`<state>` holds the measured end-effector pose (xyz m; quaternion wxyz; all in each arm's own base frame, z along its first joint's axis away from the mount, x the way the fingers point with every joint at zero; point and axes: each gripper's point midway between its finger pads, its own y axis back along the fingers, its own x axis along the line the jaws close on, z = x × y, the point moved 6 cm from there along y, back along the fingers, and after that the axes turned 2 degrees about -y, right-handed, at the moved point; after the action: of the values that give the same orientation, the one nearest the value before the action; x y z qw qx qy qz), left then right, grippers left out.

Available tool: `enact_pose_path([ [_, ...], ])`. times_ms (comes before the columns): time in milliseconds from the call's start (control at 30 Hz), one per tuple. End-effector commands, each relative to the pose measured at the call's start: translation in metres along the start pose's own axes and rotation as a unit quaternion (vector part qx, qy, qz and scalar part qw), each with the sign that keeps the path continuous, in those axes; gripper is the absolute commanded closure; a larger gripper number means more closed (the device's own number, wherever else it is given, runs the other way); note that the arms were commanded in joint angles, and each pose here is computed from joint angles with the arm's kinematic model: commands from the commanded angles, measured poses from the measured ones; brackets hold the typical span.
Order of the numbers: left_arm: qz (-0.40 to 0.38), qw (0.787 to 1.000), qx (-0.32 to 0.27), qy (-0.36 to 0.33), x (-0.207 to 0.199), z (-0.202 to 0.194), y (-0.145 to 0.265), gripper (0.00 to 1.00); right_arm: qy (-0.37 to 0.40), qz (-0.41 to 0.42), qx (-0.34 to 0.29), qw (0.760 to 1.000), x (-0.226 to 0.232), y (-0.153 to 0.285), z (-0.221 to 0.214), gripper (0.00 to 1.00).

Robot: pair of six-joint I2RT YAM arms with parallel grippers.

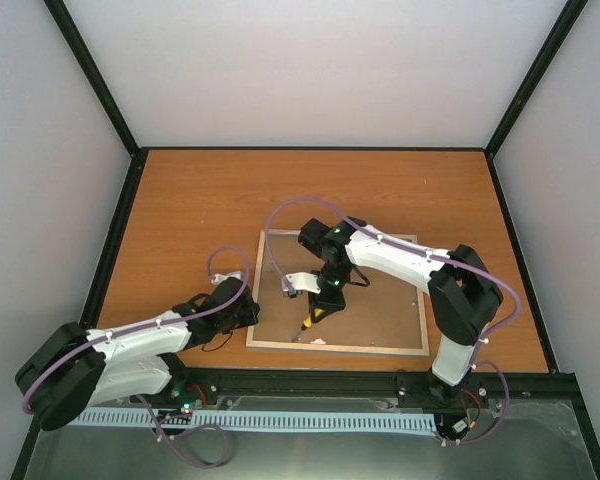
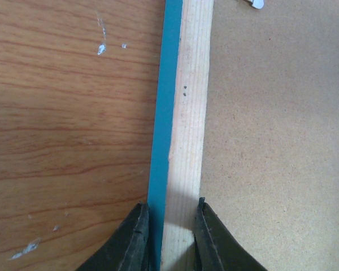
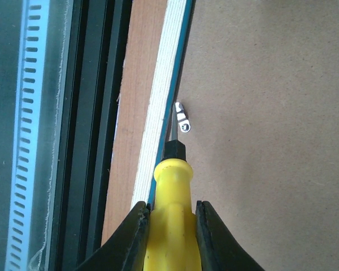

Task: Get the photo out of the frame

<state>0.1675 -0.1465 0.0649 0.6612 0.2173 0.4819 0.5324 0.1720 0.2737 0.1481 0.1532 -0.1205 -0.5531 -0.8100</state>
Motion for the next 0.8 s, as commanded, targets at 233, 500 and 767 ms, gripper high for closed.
enact_pose_path([
  [233,0.037,0.999,0.024,0.024,0.02,-0.016,-0.005,0.99,-0.008,-0.006,0.005,1.0,0.003,0.002,-0.003,0.97],
  [500,0.036,0.999,0.024,0.025,0.02,-0.015,-0.004,0.99,-0.032,-0.043,0.018,0.998,-0.011,-0.001,-0.006,0.97],
  [767,0.036,0.999,0.024,0.024,0.02,-0.016,-0.005,0.99,-0.044,-0.066,0.011,0.997,-0.016,0.013,-0.005,0.97],
])
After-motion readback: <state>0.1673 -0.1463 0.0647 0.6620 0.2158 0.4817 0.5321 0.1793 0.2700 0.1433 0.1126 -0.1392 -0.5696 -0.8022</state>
